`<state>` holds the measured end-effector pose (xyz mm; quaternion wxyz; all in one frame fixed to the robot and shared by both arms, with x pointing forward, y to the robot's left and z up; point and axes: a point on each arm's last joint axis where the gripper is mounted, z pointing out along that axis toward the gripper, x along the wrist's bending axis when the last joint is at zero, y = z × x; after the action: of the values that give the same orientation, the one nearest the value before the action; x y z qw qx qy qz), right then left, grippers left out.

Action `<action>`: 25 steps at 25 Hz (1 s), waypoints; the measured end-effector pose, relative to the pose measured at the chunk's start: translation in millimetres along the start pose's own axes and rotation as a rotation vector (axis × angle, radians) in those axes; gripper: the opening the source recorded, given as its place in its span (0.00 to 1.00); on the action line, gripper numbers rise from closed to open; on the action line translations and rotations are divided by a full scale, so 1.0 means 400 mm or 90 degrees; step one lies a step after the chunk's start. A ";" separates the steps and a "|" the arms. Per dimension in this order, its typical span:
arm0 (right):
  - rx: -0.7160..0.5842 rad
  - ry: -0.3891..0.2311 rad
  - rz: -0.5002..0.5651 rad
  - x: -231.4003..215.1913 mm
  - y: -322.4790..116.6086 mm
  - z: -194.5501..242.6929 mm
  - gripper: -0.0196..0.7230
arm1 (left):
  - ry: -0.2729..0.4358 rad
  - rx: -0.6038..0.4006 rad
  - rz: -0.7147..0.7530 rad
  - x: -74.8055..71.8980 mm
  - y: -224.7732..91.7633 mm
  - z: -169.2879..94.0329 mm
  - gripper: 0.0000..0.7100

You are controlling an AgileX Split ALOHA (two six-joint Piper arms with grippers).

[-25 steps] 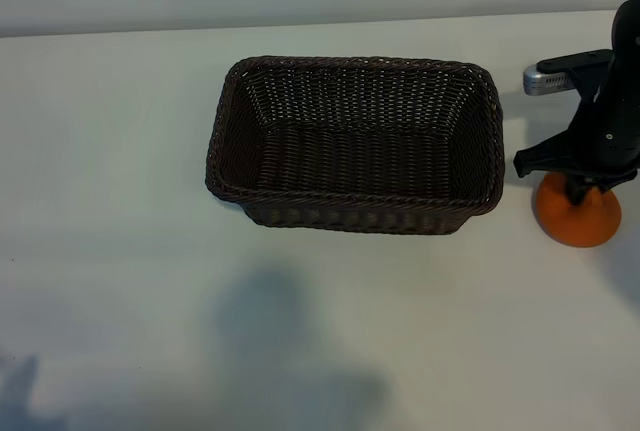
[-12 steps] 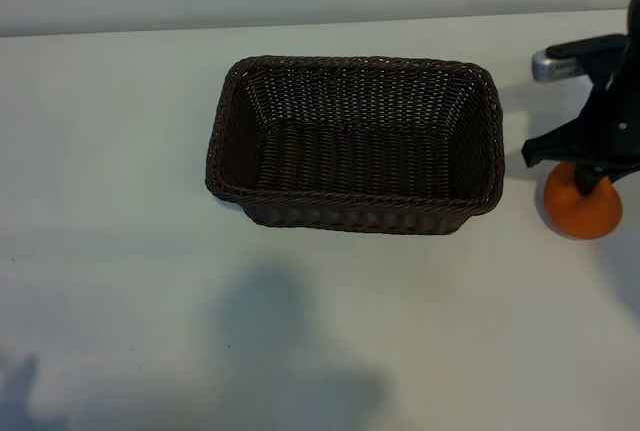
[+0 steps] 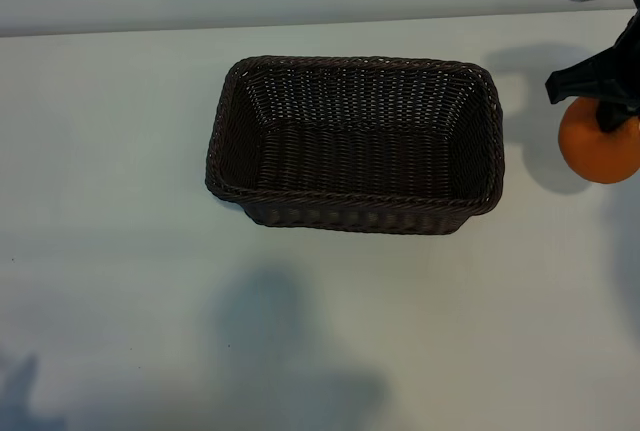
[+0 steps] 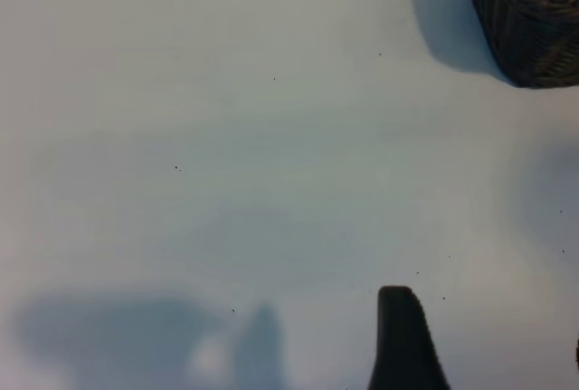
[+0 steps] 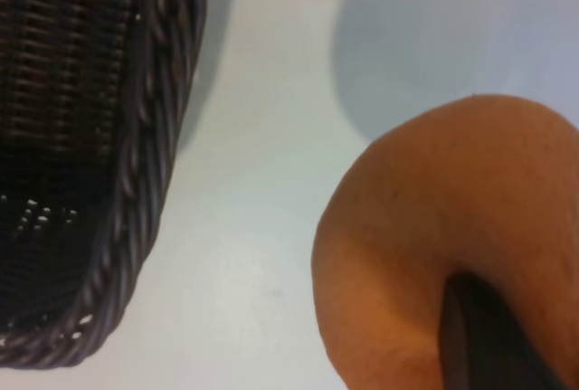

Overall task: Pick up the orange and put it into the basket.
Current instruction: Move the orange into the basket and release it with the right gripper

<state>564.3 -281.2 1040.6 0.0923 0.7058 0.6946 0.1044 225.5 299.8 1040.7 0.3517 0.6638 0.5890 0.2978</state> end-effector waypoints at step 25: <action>-0.056 0.179 -0.053 0.138 0.036 -0.071 0.14 | 0.000 0.000 0.000 0.000 0.000 0.000 0.65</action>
<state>571.0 -226.6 1073.0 0.0295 0.6502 0.7240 0.2286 225.5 299.8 1040.7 0.3517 0.6638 0.5890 0.2978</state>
